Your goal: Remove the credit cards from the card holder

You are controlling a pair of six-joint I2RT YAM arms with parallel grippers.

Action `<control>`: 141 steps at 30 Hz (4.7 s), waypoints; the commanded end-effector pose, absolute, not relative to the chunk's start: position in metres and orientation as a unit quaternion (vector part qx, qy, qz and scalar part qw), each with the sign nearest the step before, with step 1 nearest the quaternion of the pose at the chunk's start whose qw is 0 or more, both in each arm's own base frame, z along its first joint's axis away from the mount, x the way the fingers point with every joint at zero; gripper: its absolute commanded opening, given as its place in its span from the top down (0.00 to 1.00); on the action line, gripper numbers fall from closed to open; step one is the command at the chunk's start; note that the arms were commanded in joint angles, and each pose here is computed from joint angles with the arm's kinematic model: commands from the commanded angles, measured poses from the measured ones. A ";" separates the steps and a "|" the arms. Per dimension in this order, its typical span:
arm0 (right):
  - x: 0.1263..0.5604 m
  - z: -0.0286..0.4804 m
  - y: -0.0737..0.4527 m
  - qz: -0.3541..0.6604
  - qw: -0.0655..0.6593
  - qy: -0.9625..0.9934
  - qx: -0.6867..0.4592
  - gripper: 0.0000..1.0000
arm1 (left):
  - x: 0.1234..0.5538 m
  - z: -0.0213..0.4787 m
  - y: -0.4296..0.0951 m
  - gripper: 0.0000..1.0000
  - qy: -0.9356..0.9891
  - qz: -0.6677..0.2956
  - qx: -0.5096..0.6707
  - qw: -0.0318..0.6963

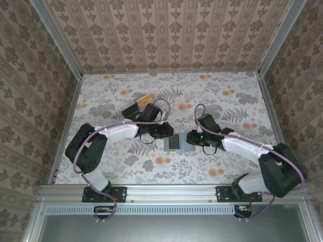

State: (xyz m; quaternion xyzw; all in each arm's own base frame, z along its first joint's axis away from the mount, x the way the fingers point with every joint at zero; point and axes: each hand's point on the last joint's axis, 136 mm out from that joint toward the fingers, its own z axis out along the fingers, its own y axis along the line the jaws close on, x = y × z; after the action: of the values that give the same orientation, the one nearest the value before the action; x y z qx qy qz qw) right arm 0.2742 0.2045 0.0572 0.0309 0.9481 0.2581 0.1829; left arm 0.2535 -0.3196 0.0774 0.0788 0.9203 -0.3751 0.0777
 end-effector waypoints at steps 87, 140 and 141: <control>0.273 0.070 0.175 0.310 0.160 0.935 0.060 1.00 | 0.252 0.071 -0.314 0.68 0.928 -0.361 0.069 0.054; 0.309 0.220 0.229 0.561 0.245 0.790 0.033 0.40 | 0.272 0.249 -0.320 1.00 0.760 -0.626 0.034 0.171; 0.309 0.220 0.228 0.559 0.245 0.792 0.033 0.33 | 0.272 0.247 -0.316 1.00 0.767 -0.617 0.035 0.172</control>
State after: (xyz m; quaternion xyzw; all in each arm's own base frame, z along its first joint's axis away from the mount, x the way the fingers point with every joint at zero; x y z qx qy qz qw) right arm 0.3147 0.2292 0.2181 0.0448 0.7913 0.5597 0.2421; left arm 0.2767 -0.3247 0.2387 0.0122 0.7622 -0.6281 0.1565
